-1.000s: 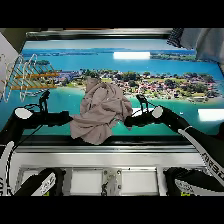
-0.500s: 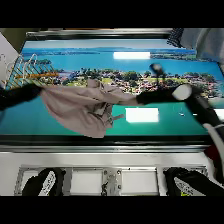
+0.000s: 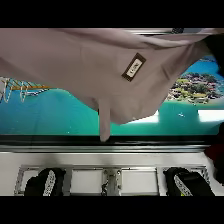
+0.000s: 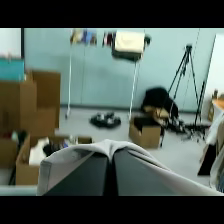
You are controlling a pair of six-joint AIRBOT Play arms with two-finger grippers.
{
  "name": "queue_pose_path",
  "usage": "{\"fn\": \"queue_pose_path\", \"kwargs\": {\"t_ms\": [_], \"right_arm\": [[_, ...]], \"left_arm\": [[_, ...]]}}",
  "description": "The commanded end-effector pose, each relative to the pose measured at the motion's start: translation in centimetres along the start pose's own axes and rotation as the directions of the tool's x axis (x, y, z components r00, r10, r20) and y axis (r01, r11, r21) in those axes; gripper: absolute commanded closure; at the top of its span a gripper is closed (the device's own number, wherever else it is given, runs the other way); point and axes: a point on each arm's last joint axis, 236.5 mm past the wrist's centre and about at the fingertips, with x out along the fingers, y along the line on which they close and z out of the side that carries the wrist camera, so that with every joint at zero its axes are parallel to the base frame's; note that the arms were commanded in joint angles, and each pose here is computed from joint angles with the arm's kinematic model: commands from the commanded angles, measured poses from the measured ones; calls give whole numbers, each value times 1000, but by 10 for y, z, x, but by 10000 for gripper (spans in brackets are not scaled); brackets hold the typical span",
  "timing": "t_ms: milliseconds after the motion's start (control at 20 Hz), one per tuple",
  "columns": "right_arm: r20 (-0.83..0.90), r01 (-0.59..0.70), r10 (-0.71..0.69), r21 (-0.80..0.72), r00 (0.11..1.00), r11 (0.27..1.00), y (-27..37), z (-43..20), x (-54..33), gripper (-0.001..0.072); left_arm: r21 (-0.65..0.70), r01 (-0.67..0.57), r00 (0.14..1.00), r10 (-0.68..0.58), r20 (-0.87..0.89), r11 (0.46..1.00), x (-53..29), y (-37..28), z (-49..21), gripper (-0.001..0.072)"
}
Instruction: Fold the clothes and pants, and hang the long-sleeved shirts on hangers.
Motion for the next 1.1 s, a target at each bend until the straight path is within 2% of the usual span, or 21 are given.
{"fn": "queue_pose_path", "kwargs": {"t_ms": [0,150,250,450,550,700,800,900,1050], "right_arm": [[85,4,-6,27,996,1000,12,22,-34,701],[55,50,-53,55,997,997,-3,15,-23,701],[-24,141,-140,55,990,988,-33,-2,-4,701],[-157,287,-286,-13,945,958,-90,-35,41,701],[-125,383,-392,-84,912,920,-121,-29,48,701],[-98,432,-440,-87,893,897,-137,-22,38,701],[-85,427,-433,-84,897,900,-129,-17,26,701],[-136,359,-364,-56,922,931,-103,-29,19,701],[-356,145,-134,5,925,989,-38,-96,33,703]], "left_arm": [[43,19,994,-24,103,999,-10,-16,43,692],[-34,29,998,-30,-51,999,29,5,6,691],[-126,38,974,-65,-218,991,64,22,-48,691],[-309,76,833,-231,-502,948,139,15,-202,691],[-339,77,779,-269,-567,938,171,-2,-269,692],[-383,105,735,-331,-592,918,204,-31,-318,692],[-385,116,720,-345,-602,915,219,-36,-330,691],[-384,103,685,-345,-642,918,223,-27,-347,692],[-354,42,546,-318,-775,934,205,-2,-403,692]]}}
